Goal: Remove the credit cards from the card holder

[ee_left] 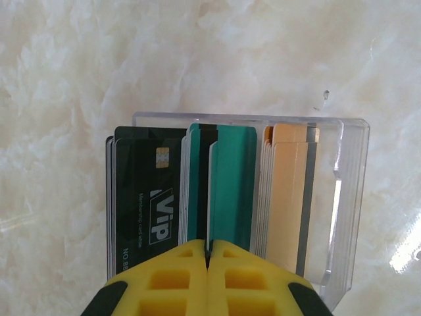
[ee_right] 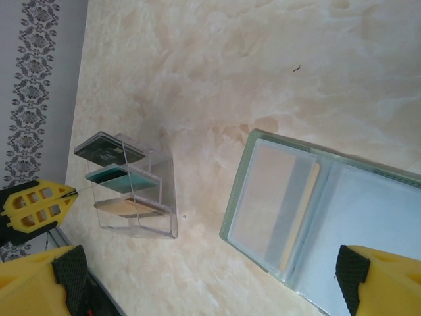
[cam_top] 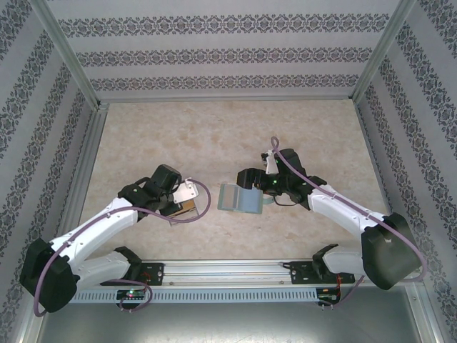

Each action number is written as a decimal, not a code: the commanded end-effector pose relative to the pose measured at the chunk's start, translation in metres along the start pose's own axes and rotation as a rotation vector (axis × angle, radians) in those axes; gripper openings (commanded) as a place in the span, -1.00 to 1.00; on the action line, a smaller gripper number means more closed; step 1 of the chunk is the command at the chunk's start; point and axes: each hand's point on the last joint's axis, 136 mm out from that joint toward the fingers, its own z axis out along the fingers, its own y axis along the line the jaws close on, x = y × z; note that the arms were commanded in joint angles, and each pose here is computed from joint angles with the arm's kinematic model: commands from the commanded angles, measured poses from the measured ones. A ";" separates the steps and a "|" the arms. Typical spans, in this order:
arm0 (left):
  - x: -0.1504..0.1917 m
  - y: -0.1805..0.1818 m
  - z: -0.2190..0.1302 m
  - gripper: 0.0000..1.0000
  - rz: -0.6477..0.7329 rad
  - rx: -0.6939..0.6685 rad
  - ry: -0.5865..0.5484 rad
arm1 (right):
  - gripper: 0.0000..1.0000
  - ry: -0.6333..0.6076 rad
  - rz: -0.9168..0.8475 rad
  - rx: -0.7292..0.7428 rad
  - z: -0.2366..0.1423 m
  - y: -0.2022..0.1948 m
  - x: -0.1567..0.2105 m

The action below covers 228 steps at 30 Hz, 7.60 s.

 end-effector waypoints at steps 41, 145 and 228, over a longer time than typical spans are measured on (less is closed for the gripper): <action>-0.004 0.029 0.008 -0.19 -0.127 -0.135 0.007 | 0.96 0.000 0.004 0.016 0.002 -0.001 0.008; -0.210 -0.053 0.073 0.19 -1.222 0.802 -0.129 | -0.44 0.033 0.127 0.451 0.000 -0.111 0.046; -0.111 -0.066 0.129 -0.91 -1.285 0.607 0.236 | -1.00 0.115 0.226 0.229 0.044 -0.079 0.041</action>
